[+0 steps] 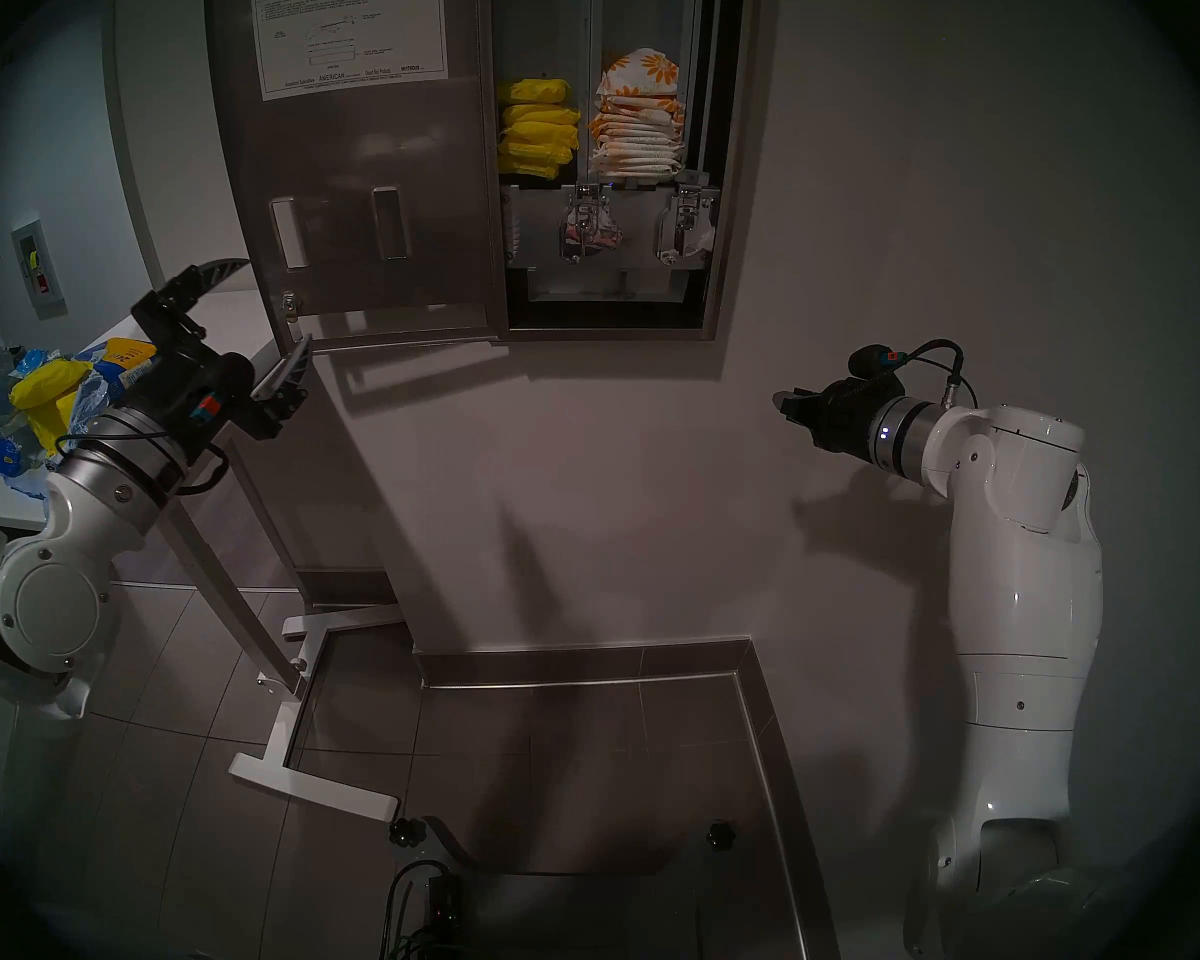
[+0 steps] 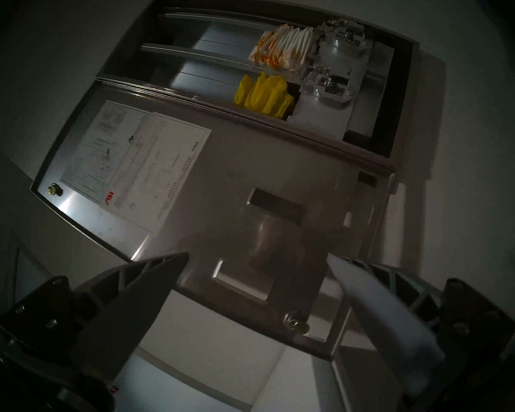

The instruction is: Open the dispenser door, put the pads inside, close the door

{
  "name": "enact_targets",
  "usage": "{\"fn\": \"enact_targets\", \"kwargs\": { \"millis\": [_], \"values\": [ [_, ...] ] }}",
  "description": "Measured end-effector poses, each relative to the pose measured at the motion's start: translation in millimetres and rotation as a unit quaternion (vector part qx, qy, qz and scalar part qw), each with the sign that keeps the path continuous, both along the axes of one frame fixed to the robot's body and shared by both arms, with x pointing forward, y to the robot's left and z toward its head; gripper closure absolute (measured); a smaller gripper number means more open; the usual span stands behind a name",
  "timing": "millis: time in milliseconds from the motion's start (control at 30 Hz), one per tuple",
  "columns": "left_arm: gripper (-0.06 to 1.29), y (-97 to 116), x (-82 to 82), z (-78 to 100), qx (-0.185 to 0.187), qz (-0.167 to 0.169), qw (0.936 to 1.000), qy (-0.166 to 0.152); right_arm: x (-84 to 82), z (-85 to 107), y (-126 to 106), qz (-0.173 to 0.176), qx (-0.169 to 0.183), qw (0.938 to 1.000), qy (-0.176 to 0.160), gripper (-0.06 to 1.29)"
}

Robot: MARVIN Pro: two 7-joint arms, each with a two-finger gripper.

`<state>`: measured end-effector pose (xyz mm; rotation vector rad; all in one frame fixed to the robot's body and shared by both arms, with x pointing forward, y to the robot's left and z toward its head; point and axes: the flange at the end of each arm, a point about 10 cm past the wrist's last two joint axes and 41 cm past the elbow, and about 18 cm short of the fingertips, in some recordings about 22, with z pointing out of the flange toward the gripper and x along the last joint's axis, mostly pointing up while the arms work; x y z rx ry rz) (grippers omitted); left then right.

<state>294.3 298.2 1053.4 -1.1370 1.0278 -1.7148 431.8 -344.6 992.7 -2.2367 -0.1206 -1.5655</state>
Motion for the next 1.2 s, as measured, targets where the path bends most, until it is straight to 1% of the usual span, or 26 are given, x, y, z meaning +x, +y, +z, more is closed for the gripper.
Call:
{"fn": "enact_targets", "kwargs": {
  "millis": [167, 300, 433, 500, 533, 633, 700, 733, 800, 900, 967, 1000, 1100, 1200],
  "values": [
    [-0.04, 18.3, -8.6, 9.4, 0.015, 0.034, 0.9992, -0.013, 0.1, -0.2, -0.1, 0.000, 0.000, 1.0000, 0.000, 1.09],
    [-0.04, 34.3, -15.0, 15.8, 0.025, 0.065, 0.9973, -0.023, 0.1, -0.5, -0.2, 0.000, 0.001, 1.0000, 0.000, 1.09],
    [-0.04, 54.3, -23.4, 22.2, 0.035, 0.104, 0.9935, -0.031, 0.2, -0.9, -0.3, 0.000, 0.001, 1.0000, 0.001, 1.09],
    [-0.04, 59.5, -25.5, 23.2, 0.038, 0.114, 0.9922, -0.032, 0.2, -1.0, -0.3, 0.000, 0.001, 1.0000, 0.001, 1.09],
    [-0.04, 68.1, -29.1, 24.4, 0.041, 0.131, 0.9900, -0.032, 0.3, -1.2, -0.4, 0.000, 0.001, 1.0000, 0.001, 1.09],
    [-0.04, 80.3, -34.0, 24.9, 0.045, 0.155, 0.9864, -0.031, 0.3, -1.5, -0.4, 0.001, 0.001, 1.0000, 0.001, 1.08],
    [-0.04, 94.0, -39.5, 24.4, 0.048, 0.181, 0.9818, -0.028, 0.4, -1.7, -0.5, 0.001, 0.002, 1.0000, 0.002, 1.08],
    [-0.04, 106.3, -44.1, 23.2, 0.050, 0.204, 0.9774, -0.025, 0.4, -1.9, -0.6, 0.001, 0.002, 1.0000, 0.002, 1.08],
    [-0.04, 120.1, -49.5, 20.6, 0.052, 0.228, 0.9720, -0.019, 0.5, -2.0, -0.6, 0.001, 0.002, 1.0000, 0.002, 1.08],
    [-0.04, 135.7, -56.6, 17.3, 0.054, 0.256, 0.9652, -0.011, 0.5, -2.3, -0.7, 0.001, 0.002, 1.0000, 0.002, 1.08],
    [-0.04, 149.9, -64.5, 14.2, 0.056, 0.280, 0.9582, -0.003, 0.6, -2.4, -0.7, 0.001, 0.002, 1.0000, 0.003, 1.08],
    [-0.04, 162.0, -72.6, 11.4, 0.058, 0.301, 0.9517, 0.004, 0.6, -2.5, -0.8, 0.001, 0.002, 1.0000, 0.003, 1.08],
    [-0.04, 173.8, -82.5, 8.9, 0.062, 0.322, 0.9447, 0.013, 0.6, -2.5, -0.8, 0.001, 0.003, 1.0000, 0.003, 1.08],
    [-0.04, 187.1, -98.1, 6.5, 0.071, 0.343, 0.9362, 0.028, 0.6, -2.5, -0.8, 0.001, 0.003, 1.0000, 0.003, 1.08]
  ]
}}
